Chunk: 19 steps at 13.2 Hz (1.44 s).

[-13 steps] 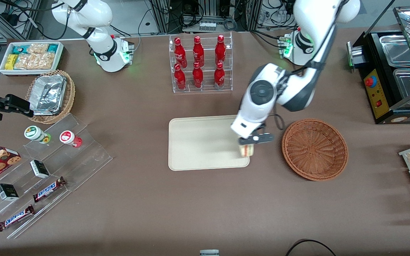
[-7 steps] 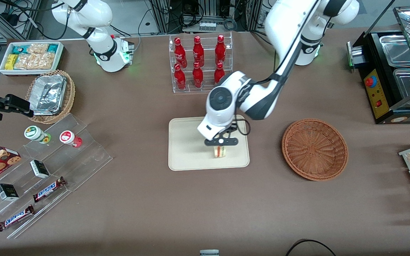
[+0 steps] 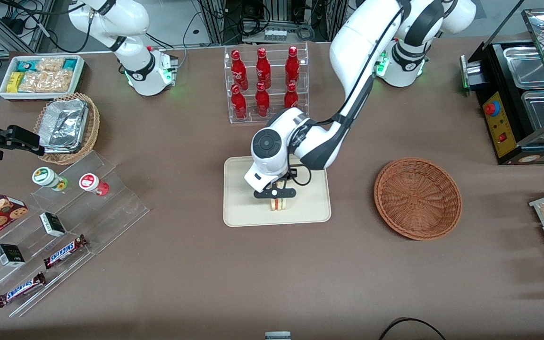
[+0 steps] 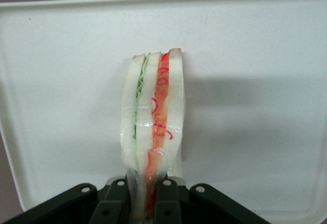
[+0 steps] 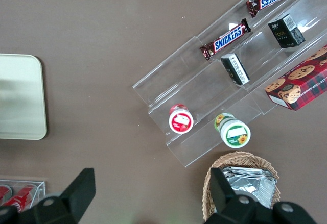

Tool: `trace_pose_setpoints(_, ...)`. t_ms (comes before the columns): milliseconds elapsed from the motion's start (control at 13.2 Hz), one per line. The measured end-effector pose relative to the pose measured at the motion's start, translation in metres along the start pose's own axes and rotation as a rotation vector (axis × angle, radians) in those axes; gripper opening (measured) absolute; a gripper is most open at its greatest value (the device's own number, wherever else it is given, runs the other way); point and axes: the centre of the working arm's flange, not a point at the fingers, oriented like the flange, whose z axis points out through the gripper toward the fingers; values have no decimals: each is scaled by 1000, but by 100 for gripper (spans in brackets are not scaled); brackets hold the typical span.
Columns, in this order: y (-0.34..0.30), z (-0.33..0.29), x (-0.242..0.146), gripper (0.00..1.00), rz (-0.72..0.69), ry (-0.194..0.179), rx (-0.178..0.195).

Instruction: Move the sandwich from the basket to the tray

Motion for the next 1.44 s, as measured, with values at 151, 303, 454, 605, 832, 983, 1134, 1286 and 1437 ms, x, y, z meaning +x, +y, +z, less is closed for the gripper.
trace_pose_setpoints(151, 3, 5, 0, 16, -6, -2, 2)
trace_pose_setpoints(303, 2, 3, 2, 16, -18, 1, 1)
trace_pose_setpoints(454, 2, 2, 2, 16, -29, 2, 0)
trace_pose_setpoints(605, 2, 2, 2, 33, -31, 2, 0)
trace_pose_setpoints(832, 3, 1, 3, 66, -31, 4, -1)
trace_pose_setpoints(983, 4, -6, 4, 88, -32, 14, -11)
trace_pose_setpoints(1134, 3, -30, 8, 100, -35, 33, -27)
trace_pose_setpoints(1286, -1, -64, 6, 100, -34, 46, -36)
trace_pose_setpoints(1437, -10, -101, 4, 100, -12, 62, -48)
